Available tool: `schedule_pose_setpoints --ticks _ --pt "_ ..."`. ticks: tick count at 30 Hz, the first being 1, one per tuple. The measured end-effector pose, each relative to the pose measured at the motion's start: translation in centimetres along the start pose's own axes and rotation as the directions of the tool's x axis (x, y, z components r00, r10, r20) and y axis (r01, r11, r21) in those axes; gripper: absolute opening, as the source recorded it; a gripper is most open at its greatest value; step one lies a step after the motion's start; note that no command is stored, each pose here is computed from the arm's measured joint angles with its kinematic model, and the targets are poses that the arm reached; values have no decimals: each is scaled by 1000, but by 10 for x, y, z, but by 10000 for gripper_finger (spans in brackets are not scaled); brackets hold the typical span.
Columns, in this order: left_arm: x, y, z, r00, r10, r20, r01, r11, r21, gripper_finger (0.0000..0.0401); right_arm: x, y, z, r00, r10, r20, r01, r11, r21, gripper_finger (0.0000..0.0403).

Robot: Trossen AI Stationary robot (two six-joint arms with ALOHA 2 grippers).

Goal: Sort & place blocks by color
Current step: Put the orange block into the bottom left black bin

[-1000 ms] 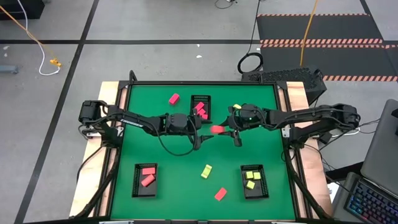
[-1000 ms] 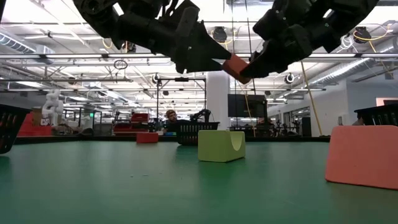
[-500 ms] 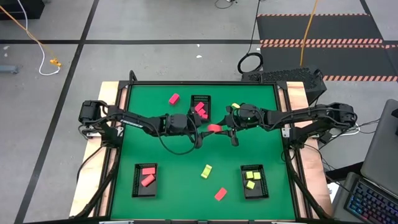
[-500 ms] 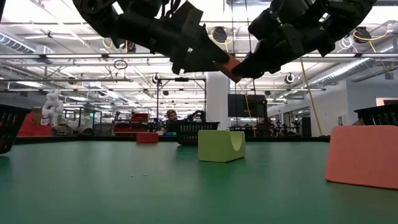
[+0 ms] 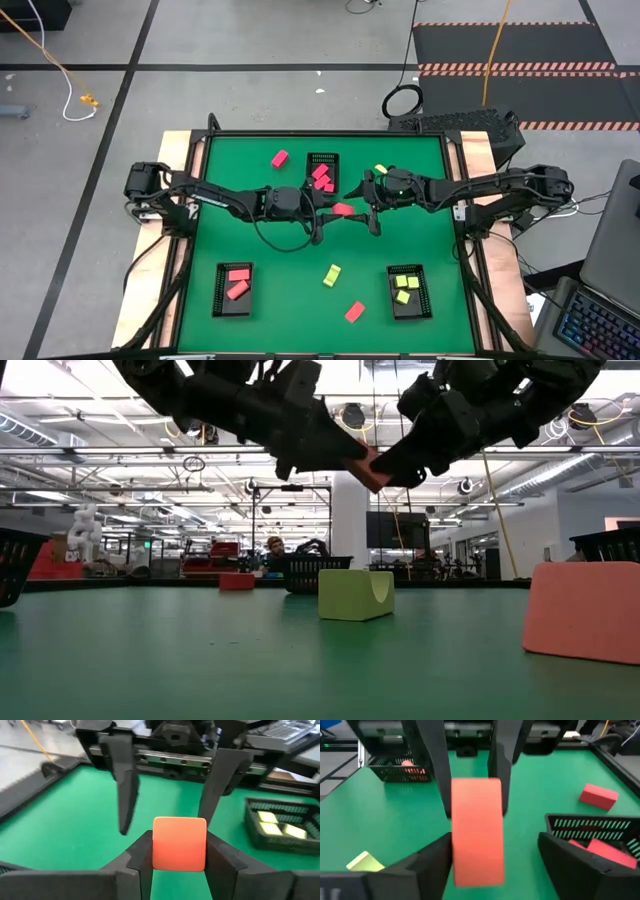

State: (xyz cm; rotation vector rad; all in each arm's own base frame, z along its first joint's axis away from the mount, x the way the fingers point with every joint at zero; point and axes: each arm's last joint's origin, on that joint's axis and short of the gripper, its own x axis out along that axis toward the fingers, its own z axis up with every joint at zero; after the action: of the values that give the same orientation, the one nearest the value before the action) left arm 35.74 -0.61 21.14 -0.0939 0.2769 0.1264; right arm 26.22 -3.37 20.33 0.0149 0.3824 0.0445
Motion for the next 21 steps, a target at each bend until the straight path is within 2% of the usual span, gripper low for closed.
schedule_pose_setpoints --ticks 5,11,14,18,21 --pt "-22 -11 10 996 -45 -72 44 999 -20 131 0 0 -3 999 -13 -33 14 1000 20 317" --pt "-75 -19 24 969 -24 -246 1 995 -95 131 0 1 -5 998 -30 -54 31 999 21 314" --pt "-101 -27 19 927 -14 -376 -60 981 -184 131 0 2 -7 998 -15 -69 19 998 57 313" --pt "-127 -46 8 863 -60 -502 -112 945 -307 131 0 2 -9 996 -15 -91 22 997 75 313" --pt "-138 -67 0 833 -109 -542 -144 904 -403 131 0 2 -10 995 -15 -99 23 997 78 313"
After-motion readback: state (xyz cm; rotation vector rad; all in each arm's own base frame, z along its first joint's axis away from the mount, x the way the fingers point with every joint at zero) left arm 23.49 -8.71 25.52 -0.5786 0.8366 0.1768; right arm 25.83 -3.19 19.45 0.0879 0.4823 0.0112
